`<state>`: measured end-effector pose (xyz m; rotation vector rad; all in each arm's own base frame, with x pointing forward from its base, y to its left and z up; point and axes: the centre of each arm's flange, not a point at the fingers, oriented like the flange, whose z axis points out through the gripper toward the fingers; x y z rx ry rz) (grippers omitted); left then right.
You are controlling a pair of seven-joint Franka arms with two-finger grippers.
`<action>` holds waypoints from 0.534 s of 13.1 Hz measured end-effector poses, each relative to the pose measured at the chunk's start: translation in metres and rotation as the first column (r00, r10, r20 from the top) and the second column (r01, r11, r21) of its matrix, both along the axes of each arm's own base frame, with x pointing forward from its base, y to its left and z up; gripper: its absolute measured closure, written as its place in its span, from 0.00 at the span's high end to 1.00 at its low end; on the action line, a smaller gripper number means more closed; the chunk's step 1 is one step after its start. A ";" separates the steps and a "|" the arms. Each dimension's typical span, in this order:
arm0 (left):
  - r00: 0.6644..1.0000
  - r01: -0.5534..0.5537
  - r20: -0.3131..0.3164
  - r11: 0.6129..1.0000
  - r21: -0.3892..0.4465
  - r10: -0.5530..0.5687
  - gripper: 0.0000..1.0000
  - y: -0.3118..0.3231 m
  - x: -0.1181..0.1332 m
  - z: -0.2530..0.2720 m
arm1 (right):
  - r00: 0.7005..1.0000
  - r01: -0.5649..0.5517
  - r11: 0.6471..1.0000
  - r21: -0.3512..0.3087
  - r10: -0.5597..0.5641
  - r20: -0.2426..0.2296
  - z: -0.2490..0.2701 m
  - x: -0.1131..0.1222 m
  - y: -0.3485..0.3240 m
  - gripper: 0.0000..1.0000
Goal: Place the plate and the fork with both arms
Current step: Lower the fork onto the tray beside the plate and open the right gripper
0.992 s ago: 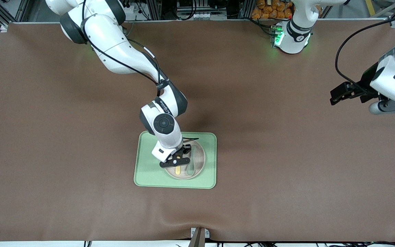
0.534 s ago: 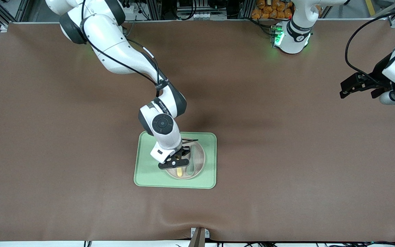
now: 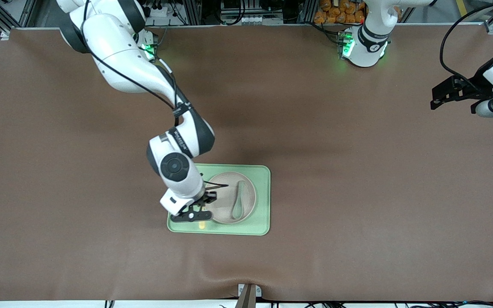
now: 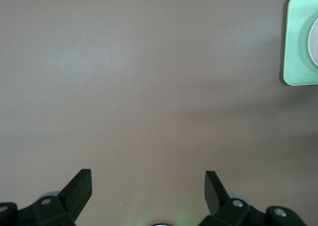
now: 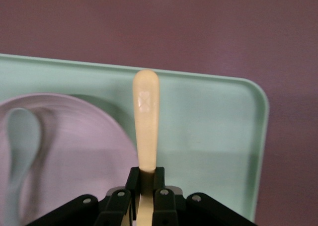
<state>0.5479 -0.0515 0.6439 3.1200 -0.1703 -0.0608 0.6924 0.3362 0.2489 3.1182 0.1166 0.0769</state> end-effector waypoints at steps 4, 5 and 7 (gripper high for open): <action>1.000 -0.002 0.017 1.000 -0.001 0.002 1.00 0.002 -0.005 0.013 | 0.998 -0.031 0.999 -0.025 0.030 -0.058 -0.025 0.000 -0.031 0.15; 1.000 -0.003 0.024 1.000 0.006 0.003 1.00 0.003 -0.005 0.016 | 0.997 -0.034 0.999 -0.026 0.033 -0.065 -0.032 -0.003 -0.031 0.15; 0.999 -0.005 0.040 1.000 0.025 0.004 1.00 0.005 -0.005 0.023 | 0.997 -0.038 0.999 -0.023 0.036 -0.065 -0.045 -0.009 -0.031 0.15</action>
